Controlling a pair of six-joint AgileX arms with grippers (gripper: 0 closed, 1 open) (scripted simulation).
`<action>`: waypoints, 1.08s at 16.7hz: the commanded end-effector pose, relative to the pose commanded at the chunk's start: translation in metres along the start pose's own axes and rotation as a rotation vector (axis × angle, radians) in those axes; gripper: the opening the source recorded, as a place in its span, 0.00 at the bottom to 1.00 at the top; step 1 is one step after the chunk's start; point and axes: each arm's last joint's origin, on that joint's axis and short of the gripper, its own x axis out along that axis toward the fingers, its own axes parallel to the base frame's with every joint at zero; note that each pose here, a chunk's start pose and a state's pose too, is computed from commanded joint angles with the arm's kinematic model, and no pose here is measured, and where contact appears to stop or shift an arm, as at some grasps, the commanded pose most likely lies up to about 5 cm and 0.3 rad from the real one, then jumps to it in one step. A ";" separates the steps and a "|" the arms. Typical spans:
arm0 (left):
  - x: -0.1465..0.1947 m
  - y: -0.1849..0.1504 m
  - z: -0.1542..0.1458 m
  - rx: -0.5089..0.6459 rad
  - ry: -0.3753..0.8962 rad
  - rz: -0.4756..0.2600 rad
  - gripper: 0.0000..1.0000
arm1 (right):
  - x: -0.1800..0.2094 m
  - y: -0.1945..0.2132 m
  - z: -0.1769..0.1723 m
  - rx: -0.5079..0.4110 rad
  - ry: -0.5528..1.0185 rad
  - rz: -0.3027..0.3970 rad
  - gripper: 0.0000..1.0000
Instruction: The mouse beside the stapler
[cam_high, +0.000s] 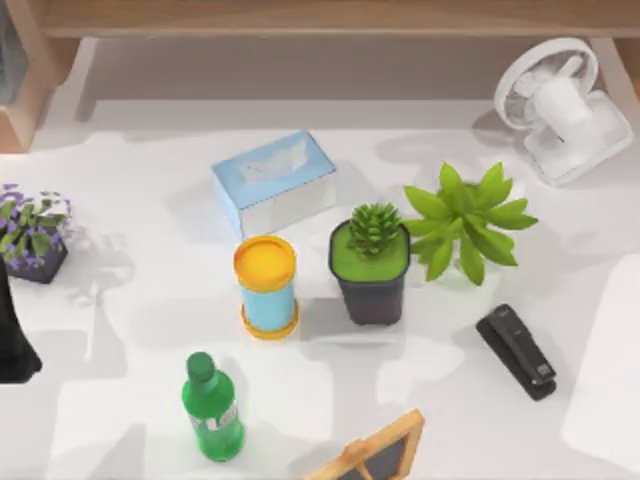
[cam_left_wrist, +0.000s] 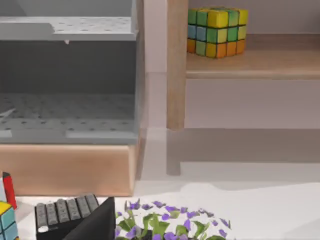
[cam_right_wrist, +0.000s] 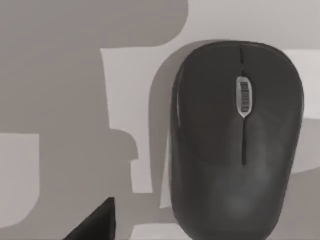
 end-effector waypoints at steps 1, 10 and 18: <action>0.000 0.000 0.000 0.000 0.000 0.000 1.00 | 0.008 0.002 0.001 0.001 0.000 0.000 1.00; 0.000 0.000 0.000 0.000 0.000 0.000 1.00 | 0.024 0.007 0.006 0.001 -0.013 0.000 0.85; 0.000 0.000 0.000 0.000 0.000 0.000 1.00 | 0.024 0.007 0.006 0.001 -0.013 0.000 0.25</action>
